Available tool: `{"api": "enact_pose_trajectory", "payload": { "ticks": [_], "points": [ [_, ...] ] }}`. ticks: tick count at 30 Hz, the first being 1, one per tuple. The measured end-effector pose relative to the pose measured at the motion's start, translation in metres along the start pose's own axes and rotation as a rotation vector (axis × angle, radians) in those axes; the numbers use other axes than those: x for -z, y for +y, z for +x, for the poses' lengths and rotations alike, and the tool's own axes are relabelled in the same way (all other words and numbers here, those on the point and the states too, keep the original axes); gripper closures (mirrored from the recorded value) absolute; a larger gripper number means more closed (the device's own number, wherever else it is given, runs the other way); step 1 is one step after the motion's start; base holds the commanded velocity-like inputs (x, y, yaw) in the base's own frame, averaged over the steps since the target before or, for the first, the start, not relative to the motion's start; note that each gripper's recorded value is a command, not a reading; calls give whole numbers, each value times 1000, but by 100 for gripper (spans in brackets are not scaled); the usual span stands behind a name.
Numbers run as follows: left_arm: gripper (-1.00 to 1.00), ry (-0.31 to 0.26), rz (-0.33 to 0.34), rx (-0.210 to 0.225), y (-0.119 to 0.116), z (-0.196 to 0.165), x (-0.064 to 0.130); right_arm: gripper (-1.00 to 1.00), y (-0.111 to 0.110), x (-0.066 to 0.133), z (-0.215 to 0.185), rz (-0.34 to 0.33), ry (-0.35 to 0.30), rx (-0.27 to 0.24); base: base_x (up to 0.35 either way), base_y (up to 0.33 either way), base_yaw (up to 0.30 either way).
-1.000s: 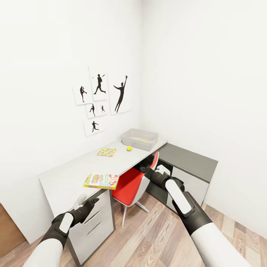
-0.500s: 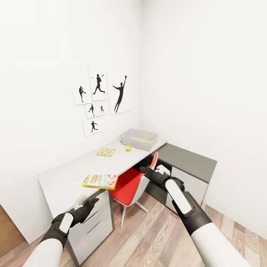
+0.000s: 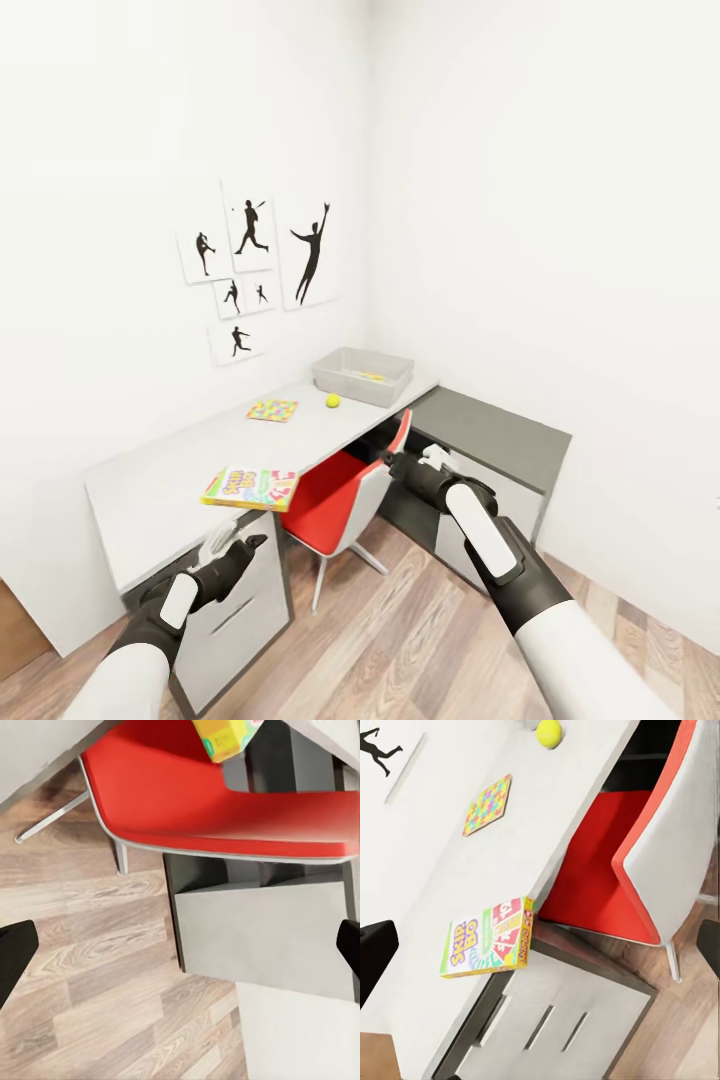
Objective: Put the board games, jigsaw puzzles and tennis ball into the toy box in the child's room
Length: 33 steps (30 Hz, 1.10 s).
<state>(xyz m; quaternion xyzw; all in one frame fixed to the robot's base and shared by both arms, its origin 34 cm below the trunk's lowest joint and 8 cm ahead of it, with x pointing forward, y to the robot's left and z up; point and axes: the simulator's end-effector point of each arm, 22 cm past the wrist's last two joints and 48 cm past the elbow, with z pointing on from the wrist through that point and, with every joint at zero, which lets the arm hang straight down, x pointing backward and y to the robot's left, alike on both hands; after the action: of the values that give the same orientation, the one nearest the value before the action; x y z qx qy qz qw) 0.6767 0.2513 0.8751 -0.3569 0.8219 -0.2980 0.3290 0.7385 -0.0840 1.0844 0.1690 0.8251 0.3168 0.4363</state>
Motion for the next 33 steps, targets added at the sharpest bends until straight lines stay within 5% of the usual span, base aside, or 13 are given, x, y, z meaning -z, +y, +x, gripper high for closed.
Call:
{"api": "enact_pose_trajectory", "payload": {
  "ticks": [33],
  "points": [
    [-100, 0, -1, -1, 0, 0, 0, -100, 0, 0, 0, -1, 0, 0, 60, -20, 0]
  ]
}}
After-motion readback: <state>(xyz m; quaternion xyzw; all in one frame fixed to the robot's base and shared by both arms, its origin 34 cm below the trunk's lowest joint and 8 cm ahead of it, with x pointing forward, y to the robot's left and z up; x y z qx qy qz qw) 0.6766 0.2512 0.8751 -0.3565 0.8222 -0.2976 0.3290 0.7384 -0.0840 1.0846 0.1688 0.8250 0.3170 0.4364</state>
